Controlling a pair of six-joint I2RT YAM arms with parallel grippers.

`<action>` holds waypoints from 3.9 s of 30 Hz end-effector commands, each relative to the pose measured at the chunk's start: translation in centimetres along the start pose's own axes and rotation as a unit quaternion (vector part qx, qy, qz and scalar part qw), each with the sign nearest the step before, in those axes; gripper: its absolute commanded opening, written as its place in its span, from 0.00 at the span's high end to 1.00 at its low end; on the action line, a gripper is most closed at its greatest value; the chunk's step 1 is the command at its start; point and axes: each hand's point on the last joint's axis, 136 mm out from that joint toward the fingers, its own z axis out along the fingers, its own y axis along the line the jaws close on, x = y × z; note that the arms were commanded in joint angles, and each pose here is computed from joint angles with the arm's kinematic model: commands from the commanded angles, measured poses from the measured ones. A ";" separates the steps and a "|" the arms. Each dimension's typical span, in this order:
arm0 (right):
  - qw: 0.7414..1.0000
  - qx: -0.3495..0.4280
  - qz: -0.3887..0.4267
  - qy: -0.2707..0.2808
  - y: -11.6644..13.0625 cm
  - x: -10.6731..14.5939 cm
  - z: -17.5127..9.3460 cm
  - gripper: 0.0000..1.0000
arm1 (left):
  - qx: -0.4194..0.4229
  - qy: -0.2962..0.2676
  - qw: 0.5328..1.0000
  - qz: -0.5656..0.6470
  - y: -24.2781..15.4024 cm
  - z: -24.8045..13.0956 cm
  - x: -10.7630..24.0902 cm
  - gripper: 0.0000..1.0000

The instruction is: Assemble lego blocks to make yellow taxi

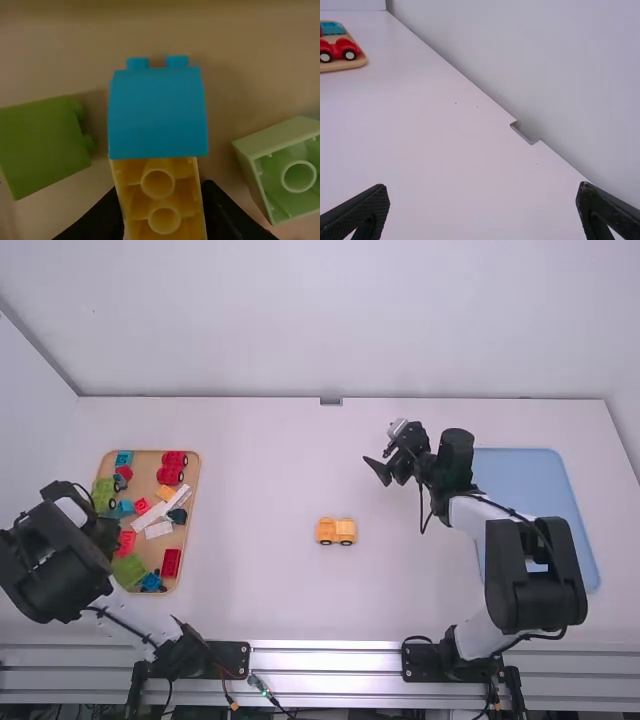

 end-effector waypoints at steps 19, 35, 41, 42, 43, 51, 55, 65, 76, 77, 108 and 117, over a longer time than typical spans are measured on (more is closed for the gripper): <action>1.000 0.002 -0.008 -0.013 -0.5 -1.7 -0.3 0.01 | -0.011 0.006 1.000 -0.006 0.8 0.6 0.3 0.66; 1.000 0.002 -0.007 -0.012 -0.5 -1.6 -0.3 0.01 | 0.013 0.016 1.000 0.014 -0.1 0.6 0.6 0.64; 1.000 0.002 -0.007 -0.012 -0.5 -1.6 -0.3 0.01 | 0.012 0.015 1.000 0.014 -0.1 0.6 0.6 0.72; 1.000 0.002 -0.007 -0.012 -0.5 -1.6 -0.3 0.01 | 0.014 0.014 1.000 0.016 -0.2 0.5 0.5 0.72; 1.000 0.002 -0.007 -0.012 -0.5 -1.6 -0.3 0.01 | 0.015 0.013 1.000 0.019 -0.4 0.4 0.3 0.73; 1.000 0.004 0.020 -0.016 -0.6 -1.8 -0.3 0.01 | 0.036 -0.016 0.999 0.013 -1.2 -3.2 -1.7 0.79; 1.000 0.002 0.025 -0.017 -0.5 -1.9 -0.3 0.01 | 0.069 -0.038 0.997 0.012 -1.8 -6.6 -2.3 0.82; 0.966 -0.193 0.011 -0.170 5.3 -9.3 -2.7 0.01 | 0.326 -0.063 0.917 0.220 -9.7 -18.0 2.4 0.81; 0.973 -0.144 0.106 -0.146 5.7 -10.2 0.3 0.01 | 0.592 -0.050 0.653 0.471 -16.6 -25.9 19.0 0.78; 0.972 -0.147 0.110 -0.145 5.7 -10.5 0.4 0.01 | 0.610 -0.046 0.627 0.483 -16.6 -26.5 20.6 0.78; 0.850 -0.477 0.209 -0.079 10.2 -11.9 4.7 0.18 | 0.766 0.084 0.194 0.607 -15.5 -32.1 41.6 0.87; 0.841 -0.497 0.199 -0.078 11.4 -11.8 4.4 0.30 | 0.770 0.070 0.189 0.605 -15.8 -32.3 41.2 0.89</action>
